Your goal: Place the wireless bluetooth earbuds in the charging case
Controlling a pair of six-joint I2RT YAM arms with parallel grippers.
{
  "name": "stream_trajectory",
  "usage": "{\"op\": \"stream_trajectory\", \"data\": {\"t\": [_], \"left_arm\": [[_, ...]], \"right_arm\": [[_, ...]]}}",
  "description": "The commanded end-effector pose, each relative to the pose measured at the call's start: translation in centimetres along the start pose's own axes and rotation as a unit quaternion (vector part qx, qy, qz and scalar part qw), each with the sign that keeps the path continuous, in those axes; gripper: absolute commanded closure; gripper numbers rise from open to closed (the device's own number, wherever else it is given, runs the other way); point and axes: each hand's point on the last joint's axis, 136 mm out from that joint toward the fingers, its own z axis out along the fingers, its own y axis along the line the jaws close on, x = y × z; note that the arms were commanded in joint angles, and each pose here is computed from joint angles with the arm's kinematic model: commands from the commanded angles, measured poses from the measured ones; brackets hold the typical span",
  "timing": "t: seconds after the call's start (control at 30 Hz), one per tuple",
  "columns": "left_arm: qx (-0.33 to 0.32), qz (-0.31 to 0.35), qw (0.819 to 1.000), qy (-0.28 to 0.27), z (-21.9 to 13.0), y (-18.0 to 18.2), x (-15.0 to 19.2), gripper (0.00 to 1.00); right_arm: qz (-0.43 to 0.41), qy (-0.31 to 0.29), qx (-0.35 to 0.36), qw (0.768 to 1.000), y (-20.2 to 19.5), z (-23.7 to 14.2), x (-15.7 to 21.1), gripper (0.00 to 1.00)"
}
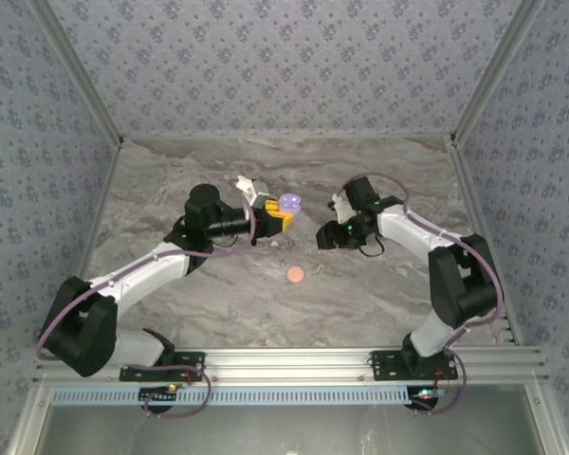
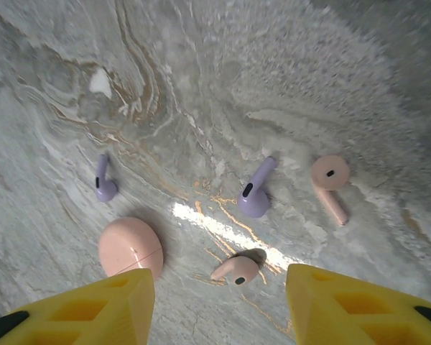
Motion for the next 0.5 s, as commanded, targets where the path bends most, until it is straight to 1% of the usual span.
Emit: {"op": "stream_trajectory", "data": {"t": [0.0, 0.17, 0.33, 0.47], "left_arm": [[0.006, 0.025, 0.999, -0.025, -0.6, -1.1, -2.0, 0.78], [0.006, 0.029, 0.999, -0.025, -0.9, -1.4, -2.2, 0.79], [0.006, 0.032, 0.999, -0.024, -1.1, -1.6, -2.3, 0.79], [0.006, 0.032, 0.999, -0.024, -1.2, -1.7, -2.3, 0.79]], "right_arm": [[-0.002, -0.002, 0.017, 1.000, 0.1, 0.6, -1.0, 0.48], [-0.004, 0.011, 0.027, 1.000, 0.1, 2.0, -1.1, 0.50], [-0.001, 0.022, 0.046, 0.999, -0.3, 2.9, -1.1, 0.56], [-0.006, 0.036, 0.055, 0.998, -0.4, 3.6, -0.9, 0.56]]}}
